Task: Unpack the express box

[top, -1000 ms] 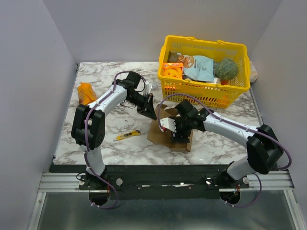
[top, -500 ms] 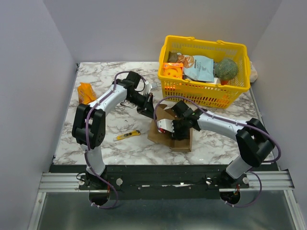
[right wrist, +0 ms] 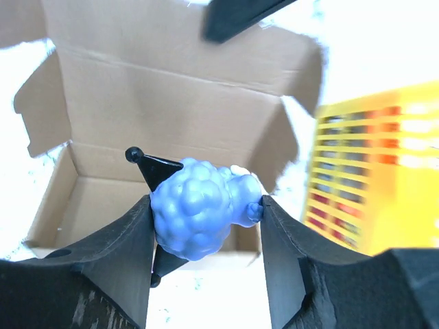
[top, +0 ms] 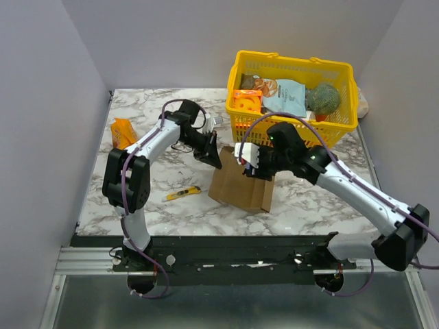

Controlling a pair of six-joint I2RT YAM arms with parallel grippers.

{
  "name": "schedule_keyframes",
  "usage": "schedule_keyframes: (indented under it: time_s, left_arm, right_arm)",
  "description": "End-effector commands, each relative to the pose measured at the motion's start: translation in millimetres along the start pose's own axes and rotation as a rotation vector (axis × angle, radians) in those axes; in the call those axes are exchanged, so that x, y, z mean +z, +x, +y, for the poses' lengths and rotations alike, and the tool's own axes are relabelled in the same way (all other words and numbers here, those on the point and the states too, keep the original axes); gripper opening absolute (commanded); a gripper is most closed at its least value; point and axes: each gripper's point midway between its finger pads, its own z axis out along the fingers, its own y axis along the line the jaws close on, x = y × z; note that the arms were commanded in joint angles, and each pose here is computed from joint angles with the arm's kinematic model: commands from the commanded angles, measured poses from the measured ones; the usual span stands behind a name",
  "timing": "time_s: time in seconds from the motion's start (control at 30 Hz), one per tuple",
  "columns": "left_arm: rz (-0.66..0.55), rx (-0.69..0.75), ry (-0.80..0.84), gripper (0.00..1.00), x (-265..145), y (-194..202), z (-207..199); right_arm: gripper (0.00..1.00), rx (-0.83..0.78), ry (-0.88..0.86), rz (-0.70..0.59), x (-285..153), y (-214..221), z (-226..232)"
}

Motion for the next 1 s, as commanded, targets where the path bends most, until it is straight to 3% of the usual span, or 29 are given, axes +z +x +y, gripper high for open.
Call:
schedule_keyframes:
  time_s: [0.0, 0.27, 0.43, 0.6, 0.7, 0.73, 0.77, 0.83, 0.97]
  left_arm:
    - [-0.051, 0.019, -0.080, 0.00, -23, -4, -1]
    - [-0.070, 0.050, -0.042, 0.10, -46, 1, -15]
    - [-0.065, 0.041, -0.041, 0.21, -43, -3, -8]
    - [-0.041, 0.036, 0.003, 0.48, -35, -2, -4]
    - [-0.034, 0.033, 0.025, 0.63, -33, -2, -4]
    - [-0.030, 0.028, 0.026, 0.71, -32, -2, -3]
    - [-0.031, 0.037, 0.027, 0.98, -32, -3, -3]
    - [-0.032, 0.049, 0.030, 0.99, -32, -4, -4]
    - [-0.058, 0.105, 0.045, 0.99, -39, -13, -14]
  right_arm:
    - [0.22, 0.093, 0.048, -0.019, -37, -1, 4]
    - [0.21, 0.338, 0.111, 0.155, -47, 101, 29]
    - [0.22, 0.329, 0.147, 0.258, -23, 156, 46]
    - [0.24, 0.364, 0.323, 0.343, -11, 184, 19]
    - [0.34, 0.345, 0.361, 0.324, -5, 190, 17]
    - [0.45, 0.334, 0.351, 0.304, -1, 189, 19]
    - [0.51, 0.330, 0.336, 0.312, 2, 192, 24]
    - [0.64, 0.339, 0.327, 0.323, 3, 196, 29]
    - [0.74, 0.385, 0.325, 0.312, -10, 184, 27]
